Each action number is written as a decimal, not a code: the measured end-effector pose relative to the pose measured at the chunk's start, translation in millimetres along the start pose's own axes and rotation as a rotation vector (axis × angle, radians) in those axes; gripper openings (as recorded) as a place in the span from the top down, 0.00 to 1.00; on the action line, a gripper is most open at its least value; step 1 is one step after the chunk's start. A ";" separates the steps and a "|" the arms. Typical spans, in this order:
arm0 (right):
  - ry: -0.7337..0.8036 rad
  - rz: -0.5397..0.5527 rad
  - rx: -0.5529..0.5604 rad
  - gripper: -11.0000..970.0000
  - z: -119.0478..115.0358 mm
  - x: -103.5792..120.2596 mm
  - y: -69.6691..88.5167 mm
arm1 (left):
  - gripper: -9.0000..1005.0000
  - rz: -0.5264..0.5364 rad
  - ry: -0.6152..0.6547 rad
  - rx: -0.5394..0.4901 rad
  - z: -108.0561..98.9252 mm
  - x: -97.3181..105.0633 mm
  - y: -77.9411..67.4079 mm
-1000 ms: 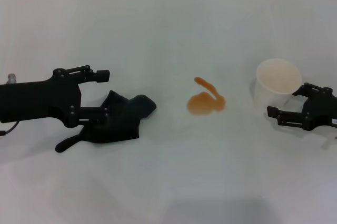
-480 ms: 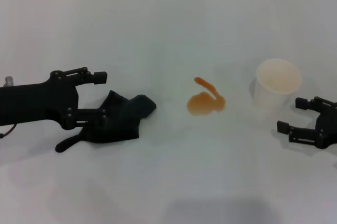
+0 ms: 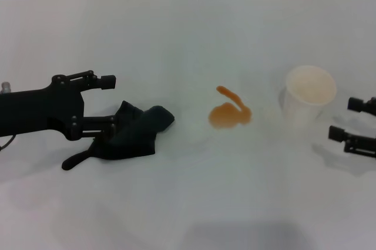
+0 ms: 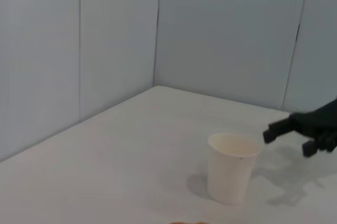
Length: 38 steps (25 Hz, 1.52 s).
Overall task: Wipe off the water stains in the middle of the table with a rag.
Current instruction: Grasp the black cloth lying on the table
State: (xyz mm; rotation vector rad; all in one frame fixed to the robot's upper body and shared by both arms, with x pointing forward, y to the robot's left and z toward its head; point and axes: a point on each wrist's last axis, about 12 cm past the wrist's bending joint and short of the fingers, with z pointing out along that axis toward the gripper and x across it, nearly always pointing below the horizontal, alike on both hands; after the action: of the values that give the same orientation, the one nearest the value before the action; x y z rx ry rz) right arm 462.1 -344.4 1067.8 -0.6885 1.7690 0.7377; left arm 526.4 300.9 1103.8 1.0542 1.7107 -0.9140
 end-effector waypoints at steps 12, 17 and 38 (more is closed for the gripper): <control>-0.179 -0.128 -0.083 0.10 -4.7 -53.4 -0.2 | 0.14 0.012 -0.025 -0.027 1.3 -3.4 3.4; -0.118 -0.177 -0.139 0.10 10.3 -76.6 -0.3 | 0.14 0.012 -0.043 -0.050 0.3 -6.4 6.7; 0.146 -0.285 -0.192 0.10 77.5 -128.4 -10.2 | 0.14 -0.140 0.042 -0.080 -2.7 -25.4 22.4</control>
State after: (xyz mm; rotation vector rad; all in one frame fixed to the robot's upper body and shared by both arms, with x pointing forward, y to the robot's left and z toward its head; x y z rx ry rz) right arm 552.5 -279.1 1168.6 -1.1233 1.6958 0.6791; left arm 552.1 305.0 1125.7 0.9164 1.8594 -0.9080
